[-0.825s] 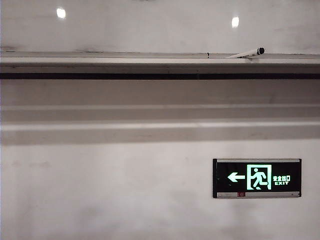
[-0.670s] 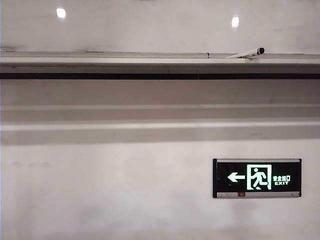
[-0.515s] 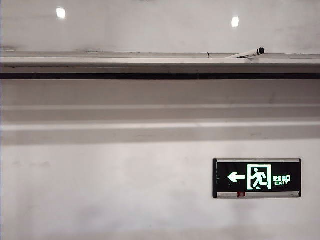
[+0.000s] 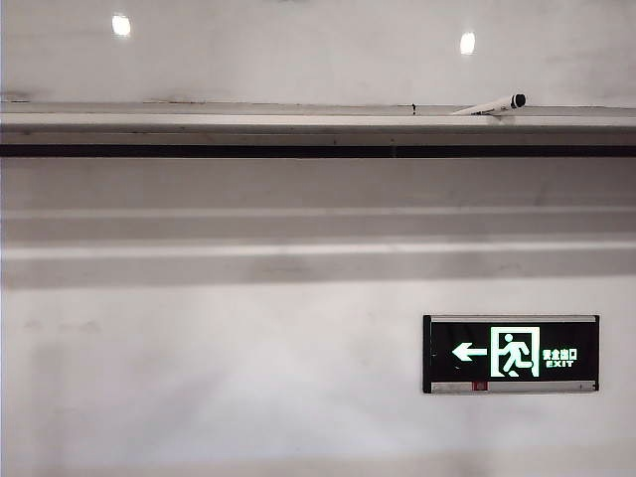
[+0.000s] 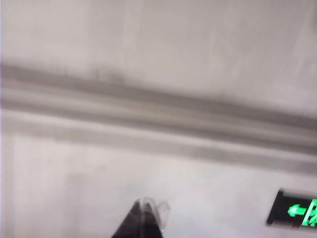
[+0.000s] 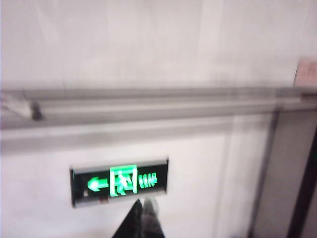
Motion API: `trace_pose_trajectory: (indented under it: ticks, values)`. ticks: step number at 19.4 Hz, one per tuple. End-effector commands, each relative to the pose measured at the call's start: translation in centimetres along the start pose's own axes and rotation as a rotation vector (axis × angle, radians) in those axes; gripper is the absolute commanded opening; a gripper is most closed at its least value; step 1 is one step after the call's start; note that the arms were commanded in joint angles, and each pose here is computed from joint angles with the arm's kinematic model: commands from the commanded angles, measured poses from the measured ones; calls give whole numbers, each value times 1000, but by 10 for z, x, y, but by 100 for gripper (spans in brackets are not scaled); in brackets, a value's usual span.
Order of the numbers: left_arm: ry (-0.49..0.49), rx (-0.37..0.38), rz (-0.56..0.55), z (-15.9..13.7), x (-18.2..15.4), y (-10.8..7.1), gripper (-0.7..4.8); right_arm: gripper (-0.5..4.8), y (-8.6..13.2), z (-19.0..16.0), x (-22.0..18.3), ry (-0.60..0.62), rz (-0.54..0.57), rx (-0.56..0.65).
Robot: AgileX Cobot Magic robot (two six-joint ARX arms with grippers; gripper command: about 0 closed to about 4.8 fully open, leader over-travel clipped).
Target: Take a marker from the whiteboard tray, write "Hi!" on the whiteboard, and then put the marker back vertically into the whiteboard tray.
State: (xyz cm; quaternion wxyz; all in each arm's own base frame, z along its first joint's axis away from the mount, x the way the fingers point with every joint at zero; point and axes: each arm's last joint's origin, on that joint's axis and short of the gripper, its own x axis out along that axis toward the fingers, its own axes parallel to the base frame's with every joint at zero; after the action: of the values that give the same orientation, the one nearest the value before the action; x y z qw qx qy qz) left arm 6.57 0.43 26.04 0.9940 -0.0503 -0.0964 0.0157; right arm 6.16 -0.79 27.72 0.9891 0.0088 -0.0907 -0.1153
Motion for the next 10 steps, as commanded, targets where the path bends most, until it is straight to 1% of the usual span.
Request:
trace_pose_trajectory:
  ticks: [1, 3, 4, 6, 7, 9, 10]
  values:
    - [5, -4, 4, 36, 2, -4, -5, -1, 3, 27, 6, 10, 61, 2]
    - [15, -4, -30, 73, 18, -8, -5, -1, 9, 51, 23, 34, 148, -1]
    - [31, -5, -50, 86, 27, -10, -5, -1, 11, 59, 31, 48, 172, -2]
    - [50, -8, -94, 110, 44, -14, -5, -1, 16, 72, 48, 77, 218, -3]
    - [52, 4, -105, 120, 53, -16, -5, -1, 18, 77, 56, 88, 237, -3]
    - [61, 3, -120, 142, 74, -18, -5, -1, 23, 87, 74, 115, 286, -2]
    - [77, 3, -152, 152, 85, -20, -5, -1, 26, 90, 85, 128, 323, -1]
